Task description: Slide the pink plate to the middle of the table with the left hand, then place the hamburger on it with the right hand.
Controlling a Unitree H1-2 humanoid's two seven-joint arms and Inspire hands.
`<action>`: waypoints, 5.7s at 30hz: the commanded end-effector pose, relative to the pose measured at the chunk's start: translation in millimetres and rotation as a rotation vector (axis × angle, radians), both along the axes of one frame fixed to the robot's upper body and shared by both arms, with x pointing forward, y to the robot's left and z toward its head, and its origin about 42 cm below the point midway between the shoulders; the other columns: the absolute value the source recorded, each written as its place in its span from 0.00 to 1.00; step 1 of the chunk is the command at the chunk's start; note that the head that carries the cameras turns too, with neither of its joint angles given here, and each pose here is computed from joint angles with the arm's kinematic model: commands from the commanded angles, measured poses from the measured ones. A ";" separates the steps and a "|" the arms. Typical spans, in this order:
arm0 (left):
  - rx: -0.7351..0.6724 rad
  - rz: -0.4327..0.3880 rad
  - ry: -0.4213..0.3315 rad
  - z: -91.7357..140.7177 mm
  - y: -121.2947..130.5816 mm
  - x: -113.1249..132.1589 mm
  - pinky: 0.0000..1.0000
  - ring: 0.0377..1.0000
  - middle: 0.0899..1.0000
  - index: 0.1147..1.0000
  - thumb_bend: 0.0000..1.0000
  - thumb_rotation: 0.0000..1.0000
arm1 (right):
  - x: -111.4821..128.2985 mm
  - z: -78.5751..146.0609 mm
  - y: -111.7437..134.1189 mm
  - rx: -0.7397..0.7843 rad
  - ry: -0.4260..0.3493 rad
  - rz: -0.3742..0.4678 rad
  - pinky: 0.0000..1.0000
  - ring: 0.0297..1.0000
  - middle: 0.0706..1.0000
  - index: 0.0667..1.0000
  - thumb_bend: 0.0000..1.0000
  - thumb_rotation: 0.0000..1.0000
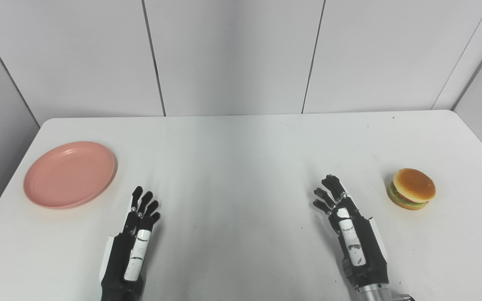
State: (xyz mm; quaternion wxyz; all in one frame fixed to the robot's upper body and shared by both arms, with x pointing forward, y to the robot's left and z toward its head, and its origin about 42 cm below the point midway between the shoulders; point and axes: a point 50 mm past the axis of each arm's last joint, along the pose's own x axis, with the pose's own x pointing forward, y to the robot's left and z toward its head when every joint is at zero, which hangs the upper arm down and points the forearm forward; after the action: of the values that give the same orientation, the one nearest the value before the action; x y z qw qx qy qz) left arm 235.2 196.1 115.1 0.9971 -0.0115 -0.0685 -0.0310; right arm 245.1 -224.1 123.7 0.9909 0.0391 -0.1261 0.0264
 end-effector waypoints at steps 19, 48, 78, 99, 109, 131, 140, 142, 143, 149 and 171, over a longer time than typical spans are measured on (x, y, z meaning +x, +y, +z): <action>-0.003 0.026 -0.066 -20.8 -40.9 0.0 0.89 0.90 0.94 0.98 0.63 0.81 | 6.4 -37.3 -39.2 0.019 0.070 -0.038 0.93 0.92 0.96 0.95 0.73 0.88; -0.040 0.083 -0.186 28.8 9.9 1.4 0.80 0.87 0.87 0.92 0.78 0.84 | -5.4 -12.7 -8.1 0.009 0.030 -0.033 0.84 0.86 0.92 0.91 0.77 0.85; 0.226 0.298 -0.428 155.9 166.6 124.1 0.74 0.84 0.84 0.81 0.90 0.83 | -1.2 -11.2 -12.1 0.015 0.045 -0.041 0.80 0.85 0.91 0.90 0.76 0.81; 0.013 0.397 -0.232 129.9 253.9 163.9 0.77 0.85 0.85 0.83 0.91 0.78 | -1.9 -20.4 -19.5 0.013 0.067 -0.042 0.80 0.85 0.92 0.90 0.75 0.81; -0.128 0.389 -0.134 96.9 251.6 173.9 0.78 0.90 0.92 0.88 0.83 0.85 | -4.7 -19.4 -19.0 0.019 0.069 -0.042 0.80 0.84 0.92 0.90 0.75 0.80; -0.114 0.431 0.036 45.9 254.5 180.4 0.72 0.86 0.88 0.86 0.88 0.80 | -9.3 -12.8 -15.6 0.019 0.060 -0.041 0.78 0.83 0.91 0.89 0.76 0.80; -0.114 0.361 0.037 34.1 239.6 177.7 0.74 0.86 0.85 0.84 0.90 0.75 | -9.1 -13.2 -15.8 0.019 0.061 -0.040 0.79 0.84 0.92 0.90 0.76 0.80; -0.109 0.340 0.033 33.4 234.9 178.1 0.75 0.86 0.86 0.84 0.88 0.77 | -9.3 -13.2 -15.3 0.015 0.061 -0.039 0.79 0.84 0.92 0.90 0.76 0.80; -0.106 0.330 0.030 33.2 231.9 178.5 0.75 0.86 0.86 0.84 0.88 0.77 | -9.3 -13.3 -15.0 0.014 0.060 -0.039 0.79 0.84 0.92 0.90 0.76 0.80; -0.087 0.288 0.031 34.8 221.6 180.7 0.73 0.85 0.84 0.85 0.89 0.78 | -9.3 -13.1 -12.6 0.016 0.059 -0.037 0.78 0.83 0.91 0.89 0.77 0.80; -0.073 0.152 0.082 19.2 172.2 182.8 0.73 0.87 0.88 0.86 0.88 0.79 | -8.5 -14.1 -7.0 0.008 0.057 -0.029 0.79 0.84 0.92 0.90 0.74 0.82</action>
State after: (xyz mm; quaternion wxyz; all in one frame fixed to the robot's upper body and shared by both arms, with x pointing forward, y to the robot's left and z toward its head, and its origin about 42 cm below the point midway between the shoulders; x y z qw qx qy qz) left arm 415.3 375.4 132.5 0.9965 -0.0476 -0.0340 0.0596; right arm 247.3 -233.8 123.5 0.9928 0.0361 -0.1138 0.0135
